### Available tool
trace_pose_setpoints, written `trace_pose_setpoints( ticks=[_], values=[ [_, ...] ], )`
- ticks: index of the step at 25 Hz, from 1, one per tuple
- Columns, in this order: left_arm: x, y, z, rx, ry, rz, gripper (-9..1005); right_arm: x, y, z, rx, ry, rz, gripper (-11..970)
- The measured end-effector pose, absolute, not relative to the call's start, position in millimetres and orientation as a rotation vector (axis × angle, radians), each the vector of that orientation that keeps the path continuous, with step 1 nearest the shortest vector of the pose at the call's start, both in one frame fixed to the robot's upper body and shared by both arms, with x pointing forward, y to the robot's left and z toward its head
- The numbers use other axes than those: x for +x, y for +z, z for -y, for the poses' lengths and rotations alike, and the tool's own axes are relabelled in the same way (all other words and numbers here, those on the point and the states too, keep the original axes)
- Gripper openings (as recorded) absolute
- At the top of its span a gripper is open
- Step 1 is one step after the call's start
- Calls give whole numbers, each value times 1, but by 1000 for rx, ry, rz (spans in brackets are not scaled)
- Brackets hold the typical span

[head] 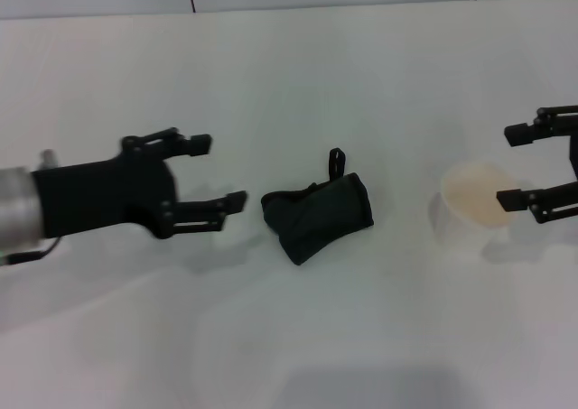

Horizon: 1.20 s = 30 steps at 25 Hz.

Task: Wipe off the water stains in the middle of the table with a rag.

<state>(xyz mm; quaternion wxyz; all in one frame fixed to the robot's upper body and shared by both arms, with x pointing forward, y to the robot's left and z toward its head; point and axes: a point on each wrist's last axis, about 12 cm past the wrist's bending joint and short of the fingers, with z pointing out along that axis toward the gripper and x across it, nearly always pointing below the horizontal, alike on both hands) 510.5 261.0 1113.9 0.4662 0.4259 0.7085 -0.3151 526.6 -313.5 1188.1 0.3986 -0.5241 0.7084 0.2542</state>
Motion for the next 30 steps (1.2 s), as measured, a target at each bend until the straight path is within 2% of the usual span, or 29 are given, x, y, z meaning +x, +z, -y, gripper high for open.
trace_pose_setpoints(
  ticks=[7, 13, 30],
  values=[
    [488, 1117, -297, 1004, -777, -1684, 891, 524, 1185, 321, -1304, 634, -1797, 813],
    [471, 1105, -316, 960, -770, -1630, 888, 524, 1181, 321, -1291, 656, -1778, 813],
    [461, 1106, -333, 970, -760, -1635, 888, 529, 1188, 318, -1280, 648, -1758, 813]
  ],
)
